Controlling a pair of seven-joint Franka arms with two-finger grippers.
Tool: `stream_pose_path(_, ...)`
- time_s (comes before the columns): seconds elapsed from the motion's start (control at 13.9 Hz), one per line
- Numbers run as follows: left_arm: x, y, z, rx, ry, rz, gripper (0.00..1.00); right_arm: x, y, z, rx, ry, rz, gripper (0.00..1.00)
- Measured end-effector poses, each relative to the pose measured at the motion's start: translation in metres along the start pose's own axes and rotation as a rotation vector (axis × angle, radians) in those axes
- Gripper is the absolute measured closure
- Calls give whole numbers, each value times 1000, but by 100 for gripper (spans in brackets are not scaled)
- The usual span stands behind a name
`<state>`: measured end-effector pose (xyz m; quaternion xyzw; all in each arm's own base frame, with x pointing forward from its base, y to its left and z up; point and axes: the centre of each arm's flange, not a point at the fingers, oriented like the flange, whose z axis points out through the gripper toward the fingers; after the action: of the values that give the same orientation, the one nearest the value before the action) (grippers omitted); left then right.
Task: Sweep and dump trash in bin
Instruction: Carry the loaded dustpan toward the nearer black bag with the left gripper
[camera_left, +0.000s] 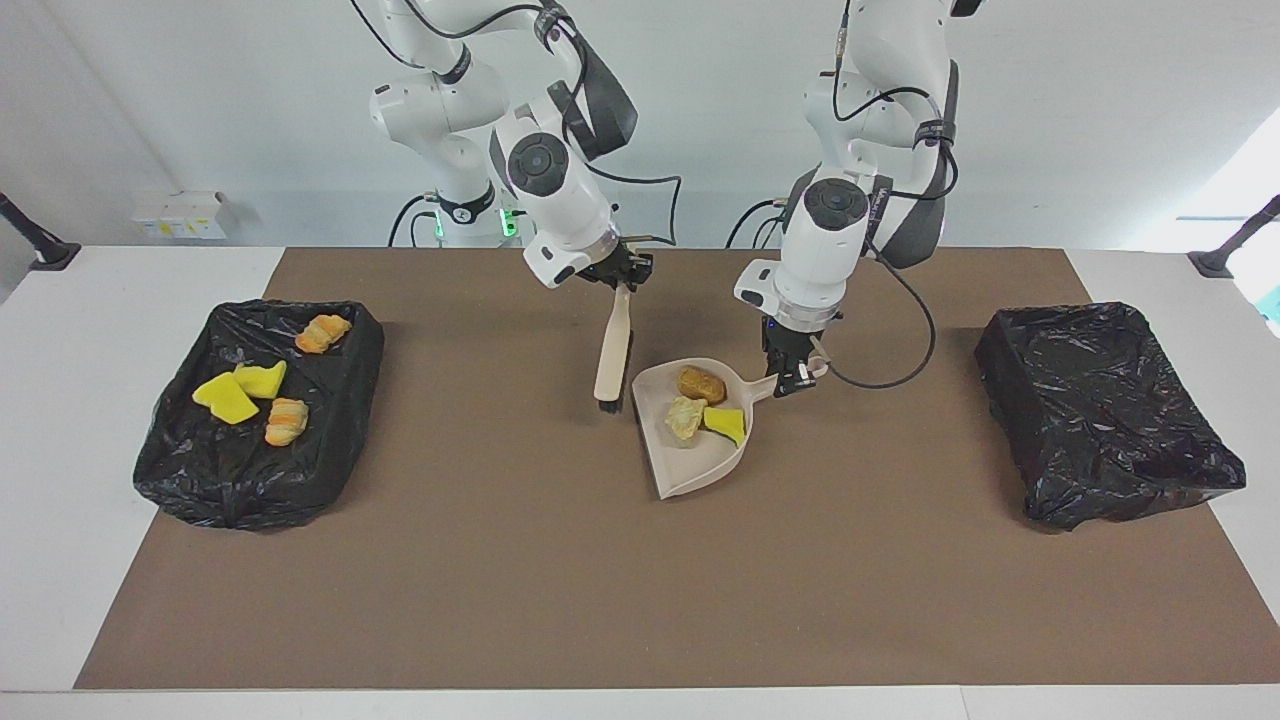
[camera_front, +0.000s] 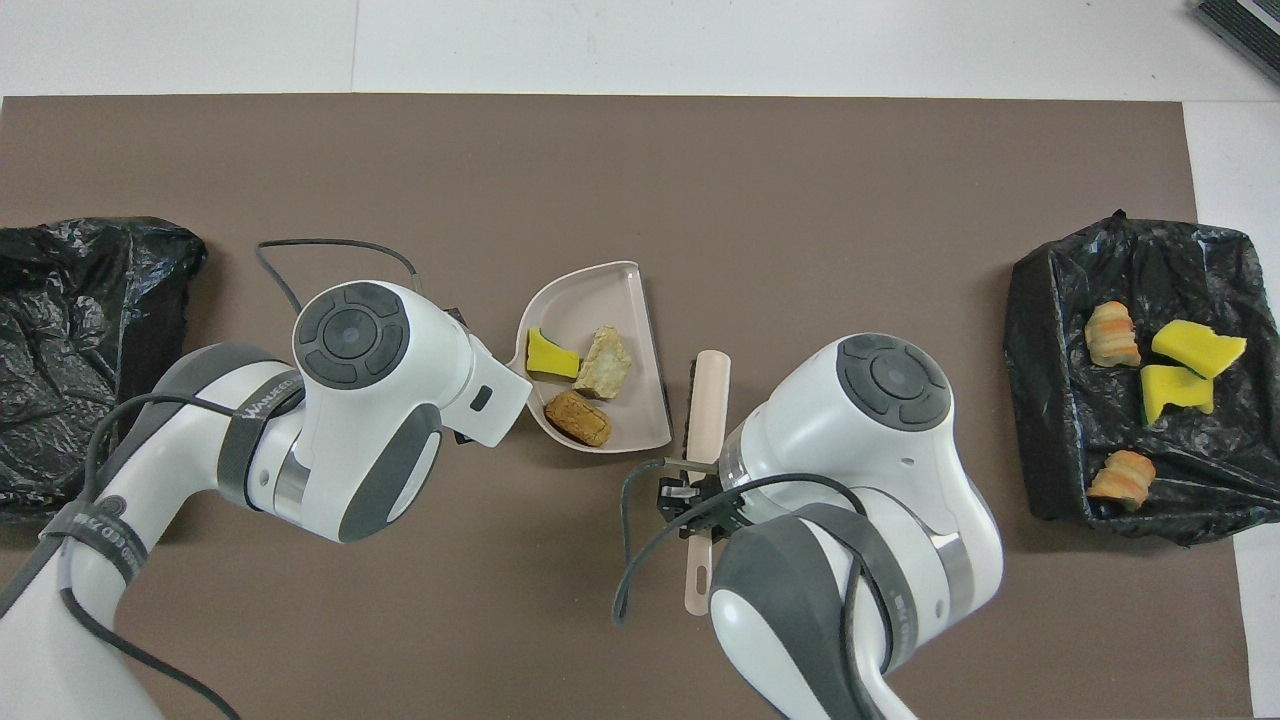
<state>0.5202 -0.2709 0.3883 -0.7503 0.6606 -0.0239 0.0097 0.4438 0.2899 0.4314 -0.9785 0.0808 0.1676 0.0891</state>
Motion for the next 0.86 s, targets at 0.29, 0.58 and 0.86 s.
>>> stream_pose_path(0.29,-1,-1,0,-5,6,96,69,-41,-17,12,-121,36,-111,75)
stream_pose_path(0.58,-3,-2,2,-45,71,128,69,-86,-34,29,-161,38,-192,75)
stream_pose_path(0.86,-16,-11,4,-62,107,163,69,-120,-55,61,-178,55,-208,75)
